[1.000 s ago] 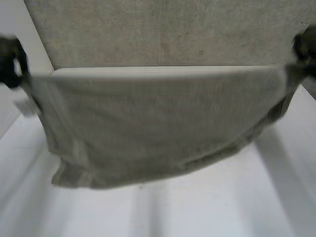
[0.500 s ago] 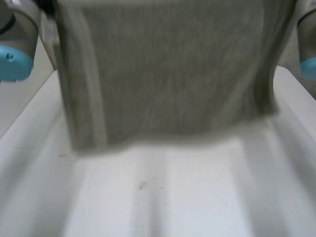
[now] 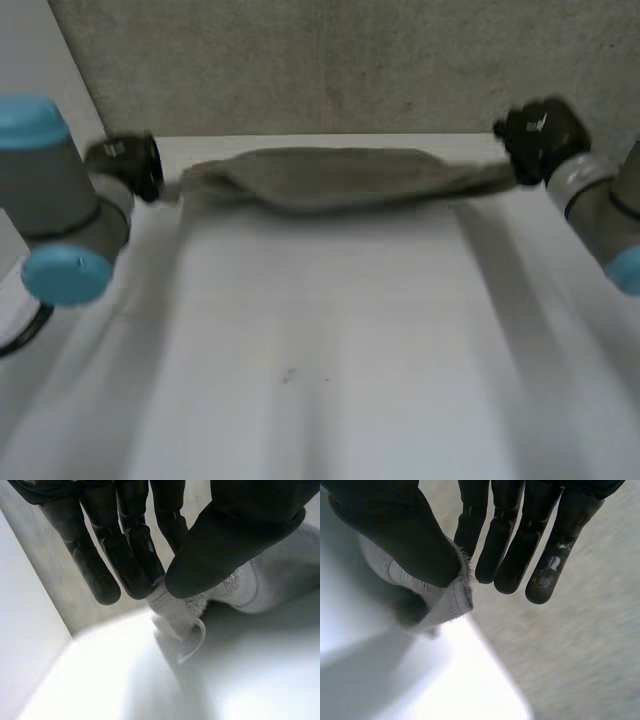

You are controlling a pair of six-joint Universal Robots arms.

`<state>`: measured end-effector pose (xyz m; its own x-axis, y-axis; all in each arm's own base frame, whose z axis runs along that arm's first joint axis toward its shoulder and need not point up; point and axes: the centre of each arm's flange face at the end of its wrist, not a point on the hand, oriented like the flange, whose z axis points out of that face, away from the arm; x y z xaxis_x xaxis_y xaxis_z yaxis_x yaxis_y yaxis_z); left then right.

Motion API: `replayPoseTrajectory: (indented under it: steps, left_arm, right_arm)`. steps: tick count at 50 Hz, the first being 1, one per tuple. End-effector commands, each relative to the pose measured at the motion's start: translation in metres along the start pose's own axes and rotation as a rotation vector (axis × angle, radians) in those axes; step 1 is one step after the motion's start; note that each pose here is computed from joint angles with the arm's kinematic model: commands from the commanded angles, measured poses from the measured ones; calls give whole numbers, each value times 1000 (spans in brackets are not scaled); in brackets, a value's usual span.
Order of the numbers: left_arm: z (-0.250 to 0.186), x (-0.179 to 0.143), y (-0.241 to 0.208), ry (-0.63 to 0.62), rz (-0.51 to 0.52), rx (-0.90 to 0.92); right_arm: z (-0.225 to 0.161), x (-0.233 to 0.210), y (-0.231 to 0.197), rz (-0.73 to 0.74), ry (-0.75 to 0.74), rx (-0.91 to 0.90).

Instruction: Fold the towel.

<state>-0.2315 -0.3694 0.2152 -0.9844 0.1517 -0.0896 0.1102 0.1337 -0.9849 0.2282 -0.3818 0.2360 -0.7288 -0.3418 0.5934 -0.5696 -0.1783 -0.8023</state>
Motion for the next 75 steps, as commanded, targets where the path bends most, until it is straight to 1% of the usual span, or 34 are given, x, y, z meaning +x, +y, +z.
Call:
replayPoseTrajectory:
  steps: [1, 5, 7, 8, 10, 12, 15, 20, 27, 29, 32, 38, 43, 44, 46, 47, 48, 49, 51, 52, 53, 54, 55, 56, 57, 59, 63, 65, 68, 70, 71, 72, 73, 75]
  left_arm:
    - [-42, -8, 56, 17, 36, -190]
    - [-68, -27, 50, -20, 63, -221]
    - [-83, -36, 46, -33, 94, -242]
    - [-100, -43, 38, -43, 127, -255]
    - [-120, -47, 31, -47, 163, -268]
    - [-154, -55, 14, -59, 201, -284]
    - [-182, -56, -1, -49, 207, -280]
    - [-196, -52, -13, 6, 199, -244]
    - [-171, -48, 1, 57, 186, -267]
    - [-145, -47, 16, 56, 192, -305]
    - [-135, -45, 21, 57, 197, -311]
    - [-93, -44, 41, 37, 209, -364]
    - [-60, -42, 40, 25, 216, -339]
    - [-47, -40, 34, 24, 218, -308]
    - [-35, -35, 25, 28, 219, -263]
    - [-23, -31, 11, 25, 217, -203]
    - [-11, -27, -10, 18, 210, -126]
    - [-11, -27, -10, 18, 209, -126]
    - [2, -18, -67, -5, 194, 75]
    - [2, -18, -68, -5, 193, 76]
    - [5, -20, -102, -41, 177, 194]
    - [5, -20, -102, -42, 177, 195]
    - [2, -20, -138, -80, 150, 324]
    - [-2, -23, -169, -122, 108, 450]
    - [-2, -23, -169, -123, 108, 452]
    - [-11, -33, -211, -186, -7, 649]
    - [-19, -37, -230, -187, -99, 760]
    - [-24, -38, -232, -181, -117, 773]
    - [-18, -38, -206, -170, -105, 675]
    - [-12, -34, -167, -144, -75, 547]
    - [-12, -34, -167, -143, -75, 547]
    - [-11, -31, -145, -125, -61, 480]
    - [-11, -31, -145, -125, -61, 479]
    - [-9, -24, -96, -76, -32, 339]
  right_arm:
    - [-39, -20, 39, 48, -179, -195]
    - [-67, -19, 36, 29, -259, -256]
    - [-98, -12, 33, -6, -332, -327]
    - [-99, -12, 33, -6, -332, -327]
    - [-135, -3, 18, -60, -387, -379]
    - [-152, 3, 10, -84, -398, -394]
    - [-171, 17, -3, -134, -368, -393]
    - [-177, 27, -20, -158, -319, -306]
    - [-156, 27, -9, -101, -284, -265]
    - [-127, 24, 14, -60, -268, -276]
    - [-108, 15, 30, -44, -263, -312]
    - [-88, -13, 38, -87, -297, -357]
    - [-46, -16, 38, -136, -209, -289]
    - [-46, -16, 38, -136, -209, -288]
    - [-16, -3, 15, -159, -95, -153]
    - [-16, -3, 15, -159, -95, -152]
    - [-4, 6, -2, -157, -19, -82]
    - [-4, 7, -2, -157, -19, -81]
    - [15, 41, -49, -142, 199, 93]
    - [15, 41, -49, -142, 200, 94]
    - [19, 62, -72, -131, 313, 182]
    - [18, 81, -96, -118, 415, 279]
    - [18, 82, -96, -118, 416, 280]
    - [13, 99, -119, -110, 506, 379]
    - [13, 100, -119, -110, 507, 380]
    - [-4, 122, -154, -88, 615, 535]
    - [-12, 121, -157, -65, 600, 551]
    - [-10, 106, -140, -61, 514, 486]
    - [-9, 95, -128, -61, 450, 436]
    - [-8, 71, -100, -55, 312, 325]
    - [-8, 71, -100, -55, 312, 324]
    - [-10, 59, -86, -48, 246, 279]
    - [-11, 46, -74, -41, 178, 239]
    - [-13, 34, -62, -36, 121, 208]
